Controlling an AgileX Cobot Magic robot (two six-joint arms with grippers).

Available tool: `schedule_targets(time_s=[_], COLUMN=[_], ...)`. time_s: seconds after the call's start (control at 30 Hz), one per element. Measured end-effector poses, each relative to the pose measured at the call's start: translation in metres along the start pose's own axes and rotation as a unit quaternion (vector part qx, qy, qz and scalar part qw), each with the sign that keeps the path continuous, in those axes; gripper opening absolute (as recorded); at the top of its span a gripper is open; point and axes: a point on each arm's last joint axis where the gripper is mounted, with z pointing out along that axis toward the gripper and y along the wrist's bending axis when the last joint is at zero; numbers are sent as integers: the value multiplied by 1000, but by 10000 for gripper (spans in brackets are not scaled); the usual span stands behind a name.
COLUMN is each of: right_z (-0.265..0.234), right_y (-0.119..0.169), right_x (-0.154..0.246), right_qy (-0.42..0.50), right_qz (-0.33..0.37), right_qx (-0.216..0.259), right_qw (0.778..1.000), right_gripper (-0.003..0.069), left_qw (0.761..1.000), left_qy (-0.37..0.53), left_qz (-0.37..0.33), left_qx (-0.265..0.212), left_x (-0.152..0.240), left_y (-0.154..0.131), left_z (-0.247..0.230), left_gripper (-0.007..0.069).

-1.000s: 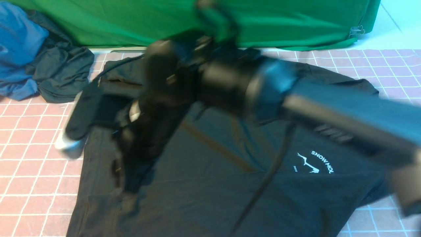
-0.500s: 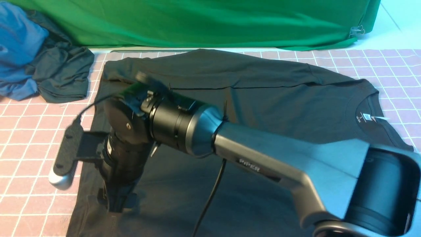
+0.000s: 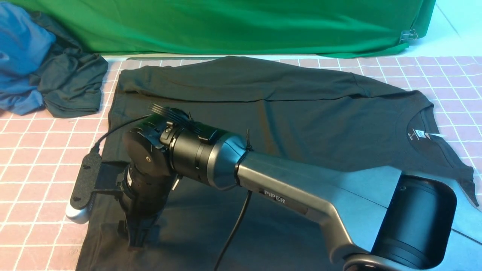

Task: Fold a long-sleeved shirt over a pink coffee tablecloth.
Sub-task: 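Reach out and grasp the dark shirt lying flat on the table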

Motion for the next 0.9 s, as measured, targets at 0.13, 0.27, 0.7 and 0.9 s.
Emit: schedule_targets(time_s=[0.13,0.27,0.7,0.9], right_z=[0,0,-42,-63], right_y=[-1,1,-11,-40], right_x=[1,3,-8,-4], right_qy=[2,13,12,-12], right_qz=[6,6,9,44], right_qx=[-1,-8,2,38], right_qw=[1000,1000,1000,998], right_gripper=[352,88,44,44], left_qw=[1000,1000,1000,1000], left_qy=[0,0,0,0], left_qz=[4,14,21,21], left_qx=[0,0,-3,-3], left_x=[0,0,0,0], left_y=[0,0,1,1], left_z=[0,0,0,0], left_gripper=[15,15,15,15])
